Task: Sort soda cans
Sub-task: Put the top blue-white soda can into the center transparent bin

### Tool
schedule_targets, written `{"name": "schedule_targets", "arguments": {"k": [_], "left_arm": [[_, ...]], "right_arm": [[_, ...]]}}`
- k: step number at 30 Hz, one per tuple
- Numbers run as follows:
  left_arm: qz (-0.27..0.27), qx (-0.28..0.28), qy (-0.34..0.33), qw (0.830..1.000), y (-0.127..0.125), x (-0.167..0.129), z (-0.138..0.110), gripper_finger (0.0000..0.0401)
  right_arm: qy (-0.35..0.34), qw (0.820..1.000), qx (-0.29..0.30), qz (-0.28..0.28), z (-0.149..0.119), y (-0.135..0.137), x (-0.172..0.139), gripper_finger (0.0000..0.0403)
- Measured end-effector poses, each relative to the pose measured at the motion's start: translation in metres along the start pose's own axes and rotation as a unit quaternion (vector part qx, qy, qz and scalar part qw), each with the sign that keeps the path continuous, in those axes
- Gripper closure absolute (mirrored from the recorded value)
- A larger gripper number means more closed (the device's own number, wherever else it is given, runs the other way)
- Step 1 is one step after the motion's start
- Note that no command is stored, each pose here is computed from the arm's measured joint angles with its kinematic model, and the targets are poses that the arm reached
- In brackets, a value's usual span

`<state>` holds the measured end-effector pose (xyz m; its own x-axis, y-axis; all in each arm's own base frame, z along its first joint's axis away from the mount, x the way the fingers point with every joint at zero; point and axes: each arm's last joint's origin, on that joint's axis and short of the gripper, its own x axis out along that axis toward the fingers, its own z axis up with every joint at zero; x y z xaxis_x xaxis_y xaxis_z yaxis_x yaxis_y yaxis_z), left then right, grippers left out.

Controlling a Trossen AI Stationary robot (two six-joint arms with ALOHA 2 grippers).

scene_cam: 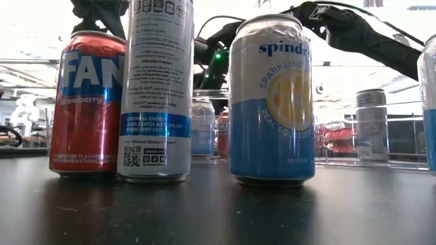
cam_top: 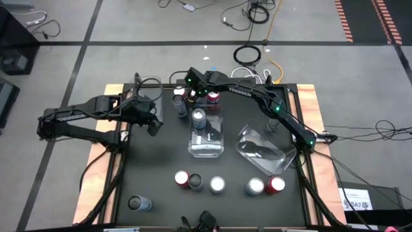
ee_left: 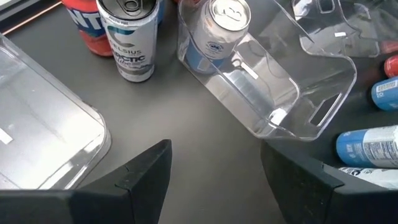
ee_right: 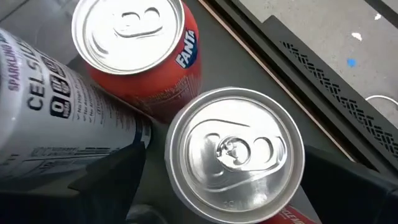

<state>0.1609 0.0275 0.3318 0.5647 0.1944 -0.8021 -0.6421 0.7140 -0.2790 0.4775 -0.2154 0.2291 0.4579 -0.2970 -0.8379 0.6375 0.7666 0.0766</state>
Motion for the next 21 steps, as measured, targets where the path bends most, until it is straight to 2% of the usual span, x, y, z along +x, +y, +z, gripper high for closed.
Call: {"name": "schedule_targets", "arguments": {"k": [3, 12, 21], "left_arm": [[0.000, -0.005, 0.000, 1.000, 0.0000, -0.0002, -0.0001, 0.0143], [0.000, -0.008, 0.001, 1.000, 0.0001, -0.0001, -0.0001, 0.0143], [-0.001, -0.008, 0.002, 1.000, 0.0000, 0.0000, -0.0002, 0.0143]], "right_arm": [[0.001, 1.000, 0.000, -0.001, -0.0001, -0.0001, -0.0001, 0.0034], [0.016, 1.000, 0.002, -0.005, -0.0022, -0.0033, -0.0007, 0.0132], [0.020, 1.000, 0.002, -0.005, -0.0026, -0.0035, -0.0023, 0.0132]]}}
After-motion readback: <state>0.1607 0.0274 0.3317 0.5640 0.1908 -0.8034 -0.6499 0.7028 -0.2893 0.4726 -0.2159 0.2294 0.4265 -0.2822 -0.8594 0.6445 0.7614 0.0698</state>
